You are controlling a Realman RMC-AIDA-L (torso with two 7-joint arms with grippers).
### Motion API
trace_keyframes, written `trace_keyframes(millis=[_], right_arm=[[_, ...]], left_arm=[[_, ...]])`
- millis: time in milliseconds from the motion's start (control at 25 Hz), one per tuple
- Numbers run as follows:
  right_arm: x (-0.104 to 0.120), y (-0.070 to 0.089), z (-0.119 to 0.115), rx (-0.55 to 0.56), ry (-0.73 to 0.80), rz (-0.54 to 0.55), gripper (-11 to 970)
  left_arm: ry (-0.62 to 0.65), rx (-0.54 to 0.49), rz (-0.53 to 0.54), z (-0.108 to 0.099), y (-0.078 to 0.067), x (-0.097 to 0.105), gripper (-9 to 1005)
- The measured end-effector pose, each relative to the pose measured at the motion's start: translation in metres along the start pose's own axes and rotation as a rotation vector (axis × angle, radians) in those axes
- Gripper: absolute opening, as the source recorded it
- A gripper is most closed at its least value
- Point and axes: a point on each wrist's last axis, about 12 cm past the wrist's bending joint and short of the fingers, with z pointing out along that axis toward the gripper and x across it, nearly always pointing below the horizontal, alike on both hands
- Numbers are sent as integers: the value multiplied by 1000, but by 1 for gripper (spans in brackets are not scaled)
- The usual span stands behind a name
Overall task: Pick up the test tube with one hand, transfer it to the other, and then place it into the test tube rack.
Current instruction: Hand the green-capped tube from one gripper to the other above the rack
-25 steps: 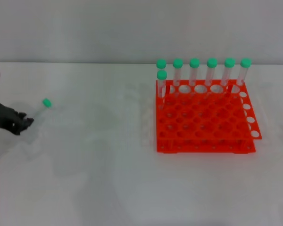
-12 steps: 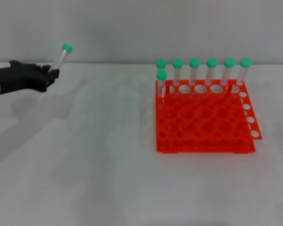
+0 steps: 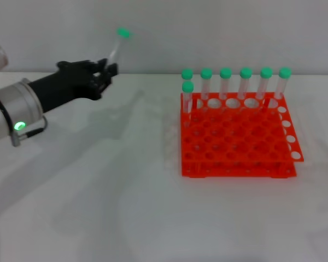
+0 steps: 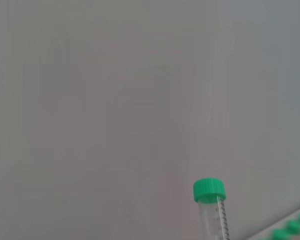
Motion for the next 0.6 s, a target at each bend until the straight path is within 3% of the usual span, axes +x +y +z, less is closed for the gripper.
trace_keyframes(millis=[200, 320, 600], right_arm=[[-17, 15, 29, -358, 75, 137, 855], [-25, 33, 58, -545, 131, 207, 855], [-26, 86, 115, -773, 233, 268, 854]], left_arm=[[-46, 138, 25, 6, -28, 4, 195], [-74, 227, 43, 10, -45, 4, 195], [-59, 413, 118, 21, -85, 13, 195]])
